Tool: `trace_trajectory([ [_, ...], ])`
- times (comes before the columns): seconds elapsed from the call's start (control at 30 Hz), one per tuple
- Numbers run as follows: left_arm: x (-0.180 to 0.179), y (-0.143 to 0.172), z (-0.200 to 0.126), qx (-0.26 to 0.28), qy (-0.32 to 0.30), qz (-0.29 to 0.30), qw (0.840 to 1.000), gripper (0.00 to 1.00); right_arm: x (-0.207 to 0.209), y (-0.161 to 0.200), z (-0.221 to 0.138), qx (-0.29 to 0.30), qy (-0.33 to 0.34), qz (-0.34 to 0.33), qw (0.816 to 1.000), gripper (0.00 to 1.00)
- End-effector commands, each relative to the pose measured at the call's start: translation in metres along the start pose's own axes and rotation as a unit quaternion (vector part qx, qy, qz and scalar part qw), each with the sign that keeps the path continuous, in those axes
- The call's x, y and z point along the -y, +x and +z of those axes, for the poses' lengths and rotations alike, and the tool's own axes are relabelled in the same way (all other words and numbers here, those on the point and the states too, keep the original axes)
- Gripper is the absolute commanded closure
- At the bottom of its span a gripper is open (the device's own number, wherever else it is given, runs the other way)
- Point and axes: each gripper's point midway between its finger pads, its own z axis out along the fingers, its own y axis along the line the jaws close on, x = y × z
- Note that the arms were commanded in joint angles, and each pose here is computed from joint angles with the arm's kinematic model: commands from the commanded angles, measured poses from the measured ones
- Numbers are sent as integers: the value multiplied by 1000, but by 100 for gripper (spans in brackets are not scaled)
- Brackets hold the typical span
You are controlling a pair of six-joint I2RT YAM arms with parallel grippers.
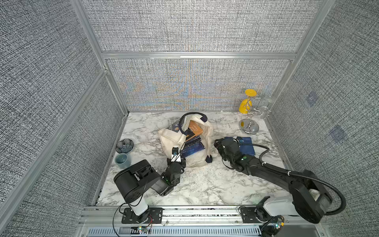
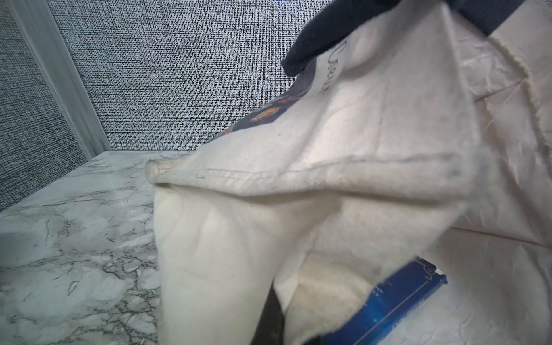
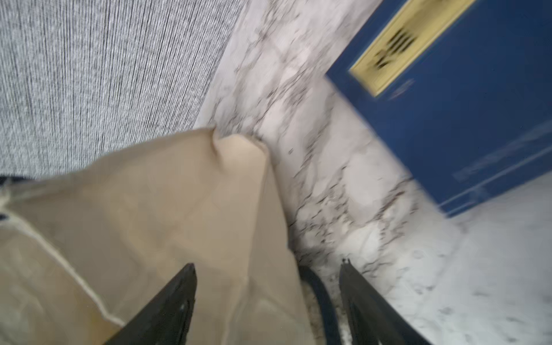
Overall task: Take out the books from the canvas bag
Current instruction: Pick up the book from the canvas bag.
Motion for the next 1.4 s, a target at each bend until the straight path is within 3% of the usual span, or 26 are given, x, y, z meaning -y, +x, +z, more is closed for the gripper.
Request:
trace_trajectory([
  [0.0,1,-10,-1,15,5,-10,1000,100,-38,31,8,-51,-58,-32,996,23],
  [0.23,1,-11,-1,16,6,-9,1000,100,-85,62,3,-62,-96,-73,991,27],
  [0.43,0,-15,-3,20,4,-12,1000,100,-109,61,-32,-11,-110,-135,985,27],
  [0.63,-1,-15,-3,20,4,-12,1000,100,-123,73,-32,-28,-130,-126,983,27],
  [0.87,-4,-18,-6,24,1,-15,1000,100,-110,96,11,-64,-104,-87,989,27],
  [1.2,-1,-18,-5,24,7,-14,1000,100,-101,98,65,-66,-67,-71,993,32],
  [1.37,-1,-19,-6,24,8,-15,1000,100,-95,98,89,-81,-63,-57,993,40],
])
